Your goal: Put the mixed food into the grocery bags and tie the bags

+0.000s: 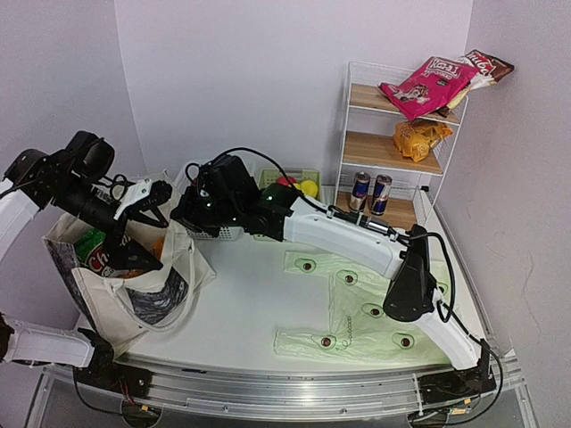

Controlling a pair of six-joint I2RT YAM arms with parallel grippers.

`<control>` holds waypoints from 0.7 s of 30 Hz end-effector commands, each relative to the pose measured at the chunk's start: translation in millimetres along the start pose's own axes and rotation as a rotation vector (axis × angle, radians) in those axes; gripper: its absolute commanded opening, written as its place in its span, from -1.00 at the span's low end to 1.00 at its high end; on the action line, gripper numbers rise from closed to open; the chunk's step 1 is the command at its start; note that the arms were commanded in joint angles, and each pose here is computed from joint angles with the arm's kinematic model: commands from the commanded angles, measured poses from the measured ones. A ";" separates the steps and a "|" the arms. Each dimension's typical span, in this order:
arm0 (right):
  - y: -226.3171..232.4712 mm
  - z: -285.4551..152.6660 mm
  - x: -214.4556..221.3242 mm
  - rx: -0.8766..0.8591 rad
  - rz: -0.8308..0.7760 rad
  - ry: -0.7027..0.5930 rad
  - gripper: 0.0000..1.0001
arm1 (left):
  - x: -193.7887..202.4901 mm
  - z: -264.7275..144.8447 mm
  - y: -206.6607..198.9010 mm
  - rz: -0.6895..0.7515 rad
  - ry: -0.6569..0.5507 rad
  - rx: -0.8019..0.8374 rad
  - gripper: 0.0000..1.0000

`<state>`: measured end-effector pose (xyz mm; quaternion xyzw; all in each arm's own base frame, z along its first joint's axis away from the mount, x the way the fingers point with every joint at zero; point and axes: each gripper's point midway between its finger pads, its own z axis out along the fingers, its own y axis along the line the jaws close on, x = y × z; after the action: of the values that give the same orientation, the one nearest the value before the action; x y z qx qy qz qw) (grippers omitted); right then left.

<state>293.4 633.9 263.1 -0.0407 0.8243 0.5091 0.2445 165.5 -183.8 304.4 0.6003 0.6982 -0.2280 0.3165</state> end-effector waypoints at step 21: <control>41.2 -2.9 -39.3 -0.155 -0.143 -0.193 -0.82 | 81.5 54.2 50.5 -0.236 0.270 -0.287 -1.00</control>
<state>308.3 637.2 263.3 -0.0496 0.8120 0.4957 0.3042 190.2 -165.3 213.4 0.5726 0.7725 -0.1143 0.2497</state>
